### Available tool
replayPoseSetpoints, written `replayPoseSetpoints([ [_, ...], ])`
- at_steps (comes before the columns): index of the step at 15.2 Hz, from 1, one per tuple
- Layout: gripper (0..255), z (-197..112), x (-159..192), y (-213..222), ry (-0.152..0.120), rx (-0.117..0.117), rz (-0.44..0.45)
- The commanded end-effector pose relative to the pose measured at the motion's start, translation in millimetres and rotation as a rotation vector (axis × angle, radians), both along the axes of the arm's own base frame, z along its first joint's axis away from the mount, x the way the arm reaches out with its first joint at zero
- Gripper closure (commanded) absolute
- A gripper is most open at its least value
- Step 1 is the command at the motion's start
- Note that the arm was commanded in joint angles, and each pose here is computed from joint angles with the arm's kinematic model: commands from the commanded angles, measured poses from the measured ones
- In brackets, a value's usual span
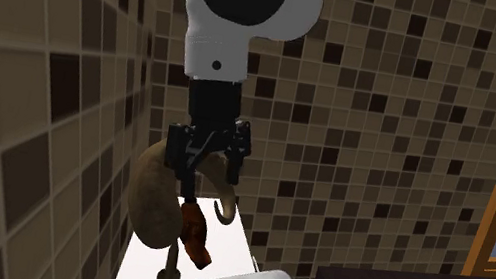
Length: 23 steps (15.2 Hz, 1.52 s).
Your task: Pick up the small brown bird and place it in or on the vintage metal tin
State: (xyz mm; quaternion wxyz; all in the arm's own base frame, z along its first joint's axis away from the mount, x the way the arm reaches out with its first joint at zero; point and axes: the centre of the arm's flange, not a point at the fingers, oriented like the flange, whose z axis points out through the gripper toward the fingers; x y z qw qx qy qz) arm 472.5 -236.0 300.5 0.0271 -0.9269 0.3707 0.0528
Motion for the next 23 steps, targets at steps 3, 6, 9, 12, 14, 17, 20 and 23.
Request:
replayPoseSetpoints([
  [3, 0, -31.0, 15.3, -40.2, -0.006, -0.018, -0.083],
  [6, 0, -52.3, 24.1, -70.5, -0.011, -0.03, -0.144],
  [9, 0, -73.1, 31.1, -101.6, -0.015, -0.043, -0.205],
  [12, 0, -93.5, 36.3, -133.3, -0.019, -0.056, -0.267],
  [14, 0, -106.9, 38.7, -154.7, -0.022, -0.064, -0.307],
  [17, 0, -126.6, 40.7, -187.2, -0.026, -0.077, -0.369],
  [20, 0, -145.9, 40.8, -220.0, -0.031, -0.089, -0.43],
  [23, 0, -164.8, 39.0, -253.0, -0.035, -0.102, -0.492],
])
